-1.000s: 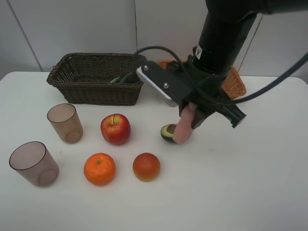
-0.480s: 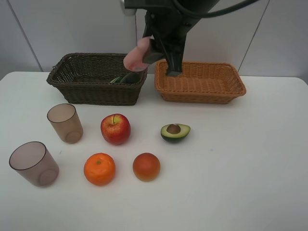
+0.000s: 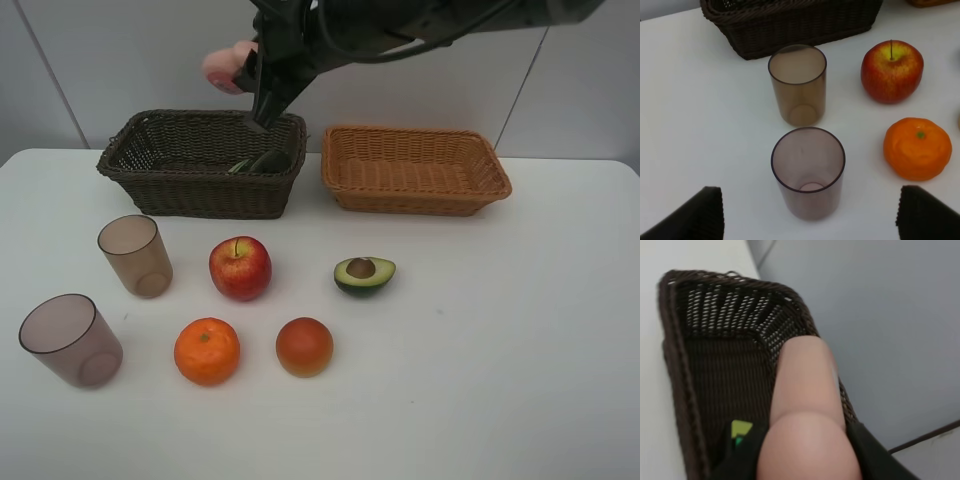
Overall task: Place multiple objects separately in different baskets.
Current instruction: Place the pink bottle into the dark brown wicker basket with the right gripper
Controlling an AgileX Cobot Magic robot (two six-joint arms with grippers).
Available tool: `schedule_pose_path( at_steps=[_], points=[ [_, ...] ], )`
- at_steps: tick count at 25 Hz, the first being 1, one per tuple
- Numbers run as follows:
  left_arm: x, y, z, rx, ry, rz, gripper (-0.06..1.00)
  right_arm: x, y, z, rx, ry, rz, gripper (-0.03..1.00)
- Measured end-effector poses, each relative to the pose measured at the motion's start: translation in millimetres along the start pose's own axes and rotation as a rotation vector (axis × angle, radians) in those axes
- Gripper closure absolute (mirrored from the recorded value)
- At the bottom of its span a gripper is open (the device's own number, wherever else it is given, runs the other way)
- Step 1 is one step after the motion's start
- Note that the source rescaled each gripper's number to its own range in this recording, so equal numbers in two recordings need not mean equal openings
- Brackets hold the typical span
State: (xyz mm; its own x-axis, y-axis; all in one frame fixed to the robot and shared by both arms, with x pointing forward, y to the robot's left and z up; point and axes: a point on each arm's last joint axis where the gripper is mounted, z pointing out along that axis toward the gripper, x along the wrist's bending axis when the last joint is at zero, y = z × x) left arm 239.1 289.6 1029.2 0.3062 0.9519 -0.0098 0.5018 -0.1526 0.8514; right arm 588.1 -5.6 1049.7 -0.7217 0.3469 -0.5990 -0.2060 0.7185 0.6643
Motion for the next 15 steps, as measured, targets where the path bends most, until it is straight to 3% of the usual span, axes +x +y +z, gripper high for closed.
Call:
schedule_pose_path(
  at_steps=[9,15],
  points=[
    [0.0,0.0,0.0,0.0,0.0,0.0,0.0,-0.3,-35.3,44.0,-0.025,-0.242,0.288,0.97],
    [0.0,0.0,0.0,0.0,0.0,0.0,0.0,6.8,-55.1,63.9,0.014,-0.255,0.319,0.97]
  ],
)
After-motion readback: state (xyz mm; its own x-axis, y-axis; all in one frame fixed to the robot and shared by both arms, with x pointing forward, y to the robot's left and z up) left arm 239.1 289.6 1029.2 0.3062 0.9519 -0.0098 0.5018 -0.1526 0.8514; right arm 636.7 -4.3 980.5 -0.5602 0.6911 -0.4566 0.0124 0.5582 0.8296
